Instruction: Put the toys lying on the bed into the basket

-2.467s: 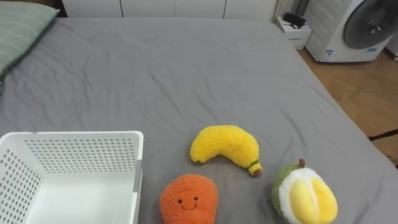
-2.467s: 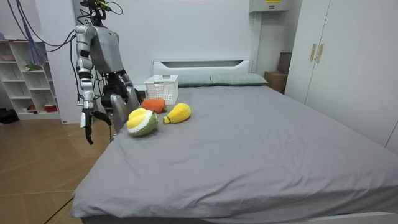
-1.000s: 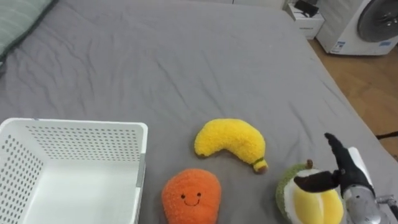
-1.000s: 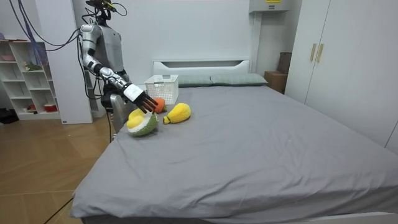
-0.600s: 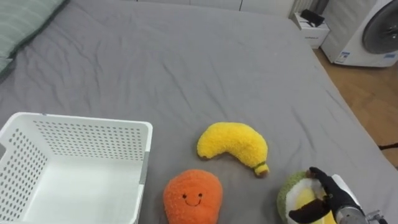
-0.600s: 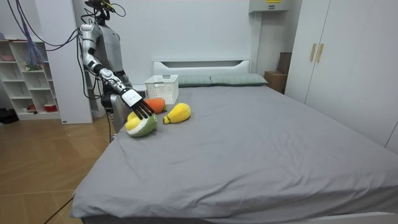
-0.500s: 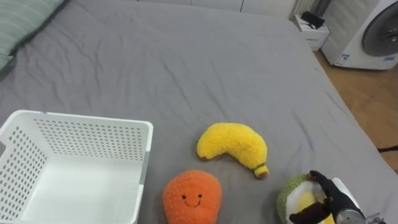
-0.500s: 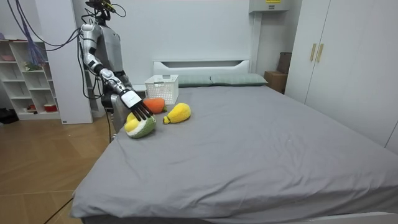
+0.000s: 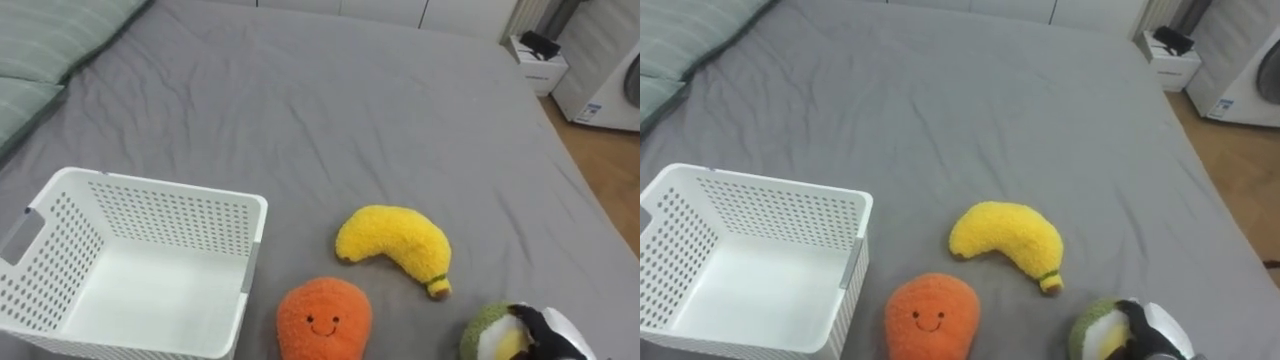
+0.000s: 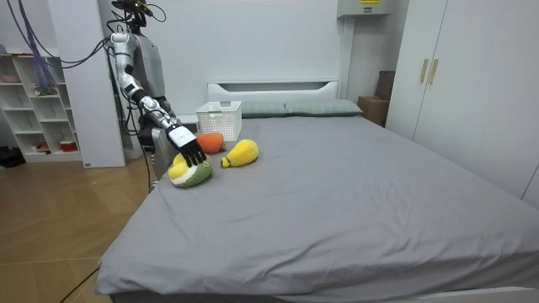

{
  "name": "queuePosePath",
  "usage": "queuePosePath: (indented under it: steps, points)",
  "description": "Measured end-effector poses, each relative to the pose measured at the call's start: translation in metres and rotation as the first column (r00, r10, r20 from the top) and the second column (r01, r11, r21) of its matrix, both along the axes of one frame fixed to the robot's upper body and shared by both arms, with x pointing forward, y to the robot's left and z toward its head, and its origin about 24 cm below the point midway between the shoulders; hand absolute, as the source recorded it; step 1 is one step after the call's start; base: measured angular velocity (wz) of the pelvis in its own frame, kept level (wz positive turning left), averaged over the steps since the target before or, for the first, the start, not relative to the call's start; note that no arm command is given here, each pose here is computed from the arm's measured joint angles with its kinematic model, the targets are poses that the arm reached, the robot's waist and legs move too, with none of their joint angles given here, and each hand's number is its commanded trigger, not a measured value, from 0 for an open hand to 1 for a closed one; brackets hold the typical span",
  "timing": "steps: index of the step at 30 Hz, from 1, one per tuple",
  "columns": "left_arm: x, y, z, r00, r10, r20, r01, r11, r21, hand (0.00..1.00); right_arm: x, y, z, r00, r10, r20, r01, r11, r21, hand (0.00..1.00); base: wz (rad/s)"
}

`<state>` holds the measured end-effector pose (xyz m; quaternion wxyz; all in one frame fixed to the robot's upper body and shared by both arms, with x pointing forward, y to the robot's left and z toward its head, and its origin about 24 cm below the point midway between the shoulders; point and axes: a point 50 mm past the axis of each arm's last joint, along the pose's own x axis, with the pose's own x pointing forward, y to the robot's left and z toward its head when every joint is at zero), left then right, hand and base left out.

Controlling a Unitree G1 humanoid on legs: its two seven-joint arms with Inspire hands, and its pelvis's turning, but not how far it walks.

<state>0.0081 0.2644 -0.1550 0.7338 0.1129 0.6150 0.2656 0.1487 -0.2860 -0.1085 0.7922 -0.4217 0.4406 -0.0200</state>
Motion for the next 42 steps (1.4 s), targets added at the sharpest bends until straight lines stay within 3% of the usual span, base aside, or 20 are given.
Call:
queuePosePath:
  steps: [8,26,30,34,42]
  points:
    - [0.005,-0.002,0.000,1.000,-0.020,0.016,0.020,1.000,0.019,0.00,-0.009,-0.001,-0.007,1.000,0.002,-0.022,-0.003,0.998,-0.064,1.00,0.00]
    - [0.006,-0.001,0.000,0.999,-0.015,0.037,0.015,1.000,0.005,0.00,0.007,0.004,0.003,0.998,-0.029,0.049,0.028,0.999,0.027,1.00,0.00]
    - [0.007,0.001,0.001,0.999,-0.014,0.047,0.014,1.000,-0.004,0.00,0.042,0.007,0.038,0.968,0.007,0.250,-0.015,0.999,0.031,1.00,0.00]
    - [0.011,0.002,0.001,0.998,-0.003,0.065,0.004,1.000,-0.018,0.00,0.073,0.013,0.089,0.866,0.037,0.499,-0.058,0.998,0.027,1.00,0.00]
    - [0.014,0.000,0.000,0.997,-0.008,0.077,0.011,0.999,-0.031,0.00,0.109,0.038,0.154,0.688,0.106,0.718,-0.196,0.980,0.044,1.00,0.00]
